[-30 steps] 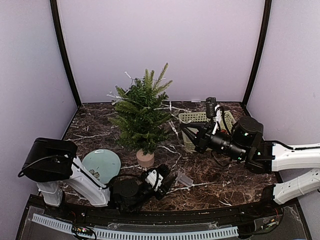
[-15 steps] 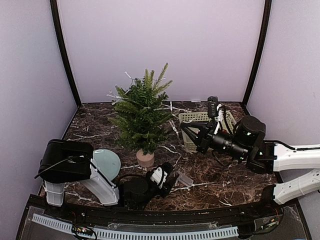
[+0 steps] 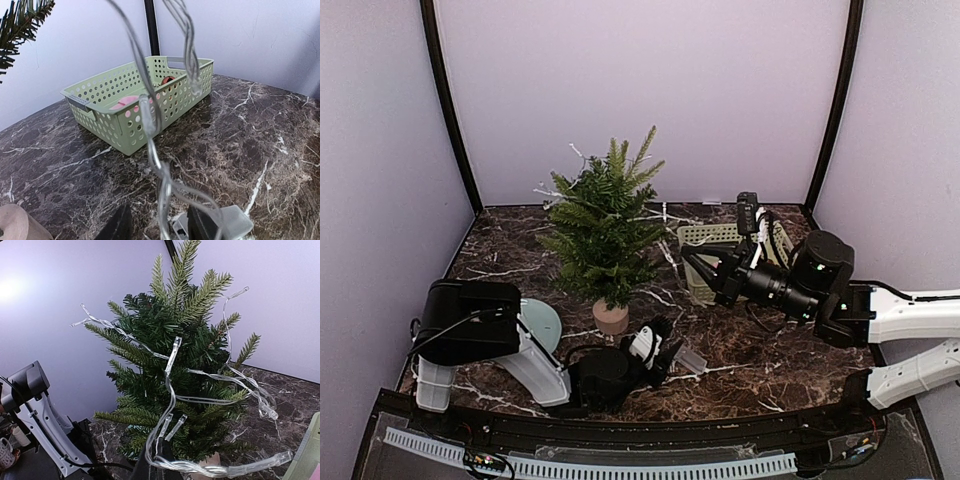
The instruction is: Decorate the small christmas tree
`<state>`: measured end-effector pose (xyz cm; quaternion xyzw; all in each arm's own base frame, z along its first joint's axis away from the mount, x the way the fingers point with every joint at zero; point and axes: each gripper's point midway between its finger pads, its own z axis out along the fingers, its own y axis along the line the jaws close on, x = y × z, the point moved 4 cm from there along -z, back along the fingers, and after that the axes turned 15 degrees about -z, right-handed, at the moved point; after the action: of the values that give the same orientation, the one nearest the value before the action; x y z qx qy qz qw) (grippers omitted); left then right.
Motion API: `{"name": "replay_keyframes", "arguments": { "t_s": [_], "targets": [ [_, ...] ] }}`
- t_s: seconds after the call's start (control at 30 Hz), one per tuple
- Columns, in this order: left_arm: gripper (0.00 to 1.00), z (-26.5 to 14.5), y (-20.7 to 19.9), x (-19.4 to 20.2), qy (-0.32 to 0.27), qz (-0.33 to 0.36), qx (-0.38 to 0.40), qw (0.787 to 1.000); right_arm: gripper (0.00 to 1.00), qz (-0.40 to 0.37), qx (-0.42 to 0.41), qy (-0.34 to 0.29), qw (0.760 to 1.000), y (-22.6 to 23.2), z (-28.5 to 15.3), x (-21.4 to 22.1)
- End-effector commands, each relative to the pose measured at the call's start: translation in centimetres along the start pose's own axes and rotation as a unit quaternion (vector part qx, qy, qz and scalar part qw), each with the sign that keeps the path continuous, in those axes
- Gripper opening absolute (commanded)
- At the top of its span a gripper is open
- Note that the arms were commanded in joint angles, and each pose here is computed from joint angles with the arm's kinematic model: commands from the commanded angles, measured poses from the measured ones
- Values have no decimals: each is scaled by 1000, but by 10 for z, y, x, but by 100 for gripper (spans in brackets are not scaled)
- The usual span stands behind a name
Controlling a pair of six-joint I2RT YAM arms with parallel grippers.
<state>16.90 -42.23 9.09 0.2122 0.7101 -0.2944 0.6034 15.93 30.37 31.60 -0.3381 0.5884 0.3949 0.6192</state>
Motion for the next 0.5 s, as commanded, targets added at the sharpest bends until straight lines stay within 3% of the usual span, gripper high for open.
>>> {"name": "replay_keyframes", "arguments": {
  "t_s": [0.0, 0.23, 0.47],
  "targets": [
    [39, 8, -3, -6, -12, -17, 4, 1000, 0, 4, -14, -41, 999, 7, -3, -22],
    [28, 11, -7, -10, -18, -12, 17, 1000, 0, 7, -15, -48, 999, 7, -5, -26],
    [1, -31, -3, -23, -20, 0, 18, 1000, 0, 6, -5, -56, 998, 4, -9, -30]
  ]
}}
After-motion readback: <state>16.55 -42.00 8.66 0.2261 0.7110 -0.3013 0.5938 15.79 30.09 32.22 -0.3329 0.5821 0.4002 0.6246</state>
